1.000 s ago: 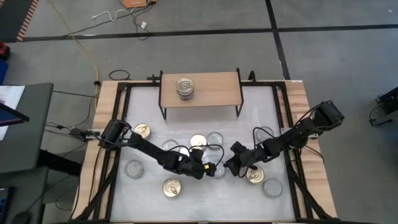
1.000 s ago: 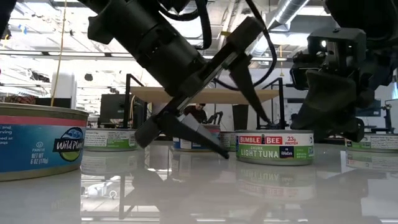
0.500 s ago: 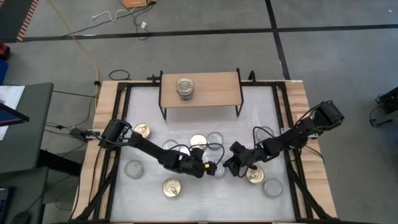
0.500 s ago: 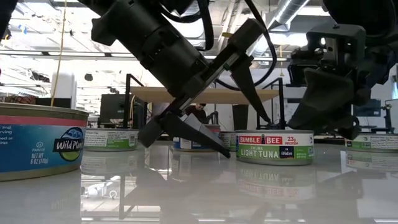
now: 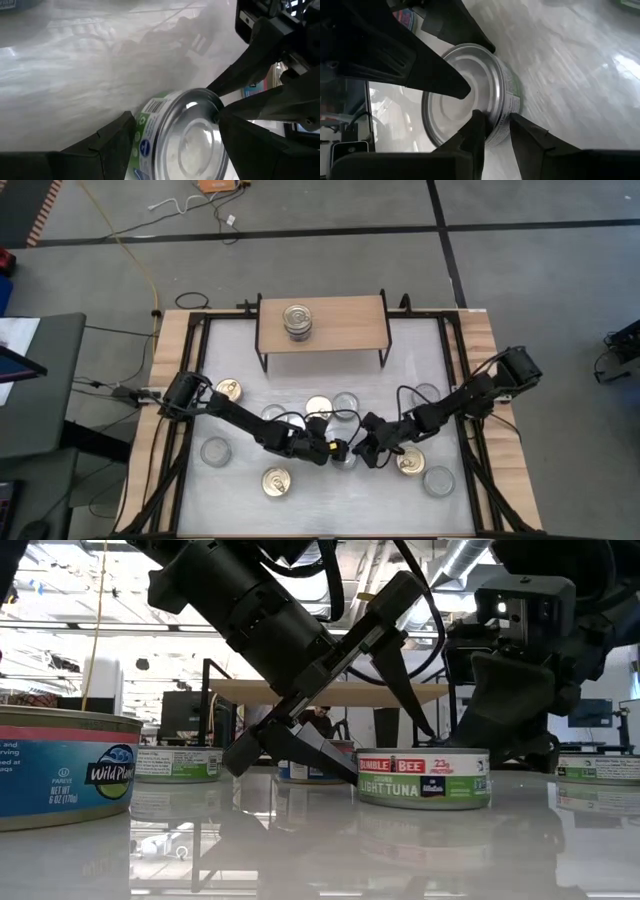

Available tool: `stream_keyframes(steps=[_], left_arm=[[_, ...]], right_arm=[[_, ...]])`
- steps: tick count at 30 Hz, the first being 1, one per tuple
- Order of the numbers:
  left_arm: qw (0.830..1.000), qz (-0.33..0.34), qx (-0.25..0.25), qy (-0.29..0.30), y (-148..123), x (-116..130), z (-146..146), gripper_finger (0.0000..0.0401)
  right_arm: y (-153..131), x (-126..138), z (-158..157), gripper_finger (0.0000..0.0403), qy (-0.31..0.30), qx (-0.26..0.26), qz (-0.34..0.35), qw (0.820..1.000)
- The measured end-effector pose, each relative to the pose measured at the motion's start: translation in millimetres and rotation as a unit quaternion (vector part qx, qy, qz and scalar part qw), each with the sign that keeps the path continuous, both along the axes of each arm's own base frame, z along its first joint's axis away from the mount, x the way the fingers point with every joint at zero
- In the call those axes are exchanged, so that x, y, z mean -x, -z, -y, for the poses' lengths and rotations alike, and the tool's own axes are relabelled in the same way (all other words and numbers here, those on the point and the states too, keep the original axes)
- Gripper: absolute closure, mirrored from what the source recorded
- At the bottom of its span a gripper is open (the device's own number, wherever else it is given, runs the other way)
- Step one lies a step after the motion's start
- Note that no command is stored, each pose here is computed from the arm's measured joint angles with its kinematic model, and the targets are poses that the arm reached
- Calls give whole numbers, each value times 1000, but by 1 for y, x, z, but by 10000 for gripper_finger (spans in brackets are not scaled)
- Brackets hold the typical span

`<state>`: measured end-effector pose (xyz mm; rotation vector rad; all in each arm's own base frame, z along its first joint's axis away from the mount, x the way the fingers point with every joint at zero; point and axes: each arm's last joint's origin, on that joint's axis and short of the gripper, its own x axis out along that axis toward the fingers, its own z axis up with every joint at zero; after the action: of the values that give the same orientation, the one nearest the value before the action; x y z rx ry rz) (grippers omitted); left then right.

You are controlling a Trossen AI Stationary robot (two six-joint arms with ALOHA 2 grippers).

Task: Stack canned seafood by type on shelf
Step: Put the green white tuna can on the shelf

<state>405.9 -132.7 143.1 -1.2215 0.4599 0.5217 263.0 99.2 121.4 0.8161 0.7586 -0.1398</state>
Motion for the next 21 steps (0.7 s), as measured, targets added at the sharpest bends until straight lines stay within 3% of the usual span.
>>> stream_keyframes(steps=[9, 21], left_arm=[[1000, -6, 20, 12, 0, 0, 1, 126], [993, -4, 119, 22, -2, 1, 9, 126]], right_arm=[[0, 0, 0, 315, 0, 2, -6, 1000], [0, 0, 0, 348, 8, -6, -10, 1000]])
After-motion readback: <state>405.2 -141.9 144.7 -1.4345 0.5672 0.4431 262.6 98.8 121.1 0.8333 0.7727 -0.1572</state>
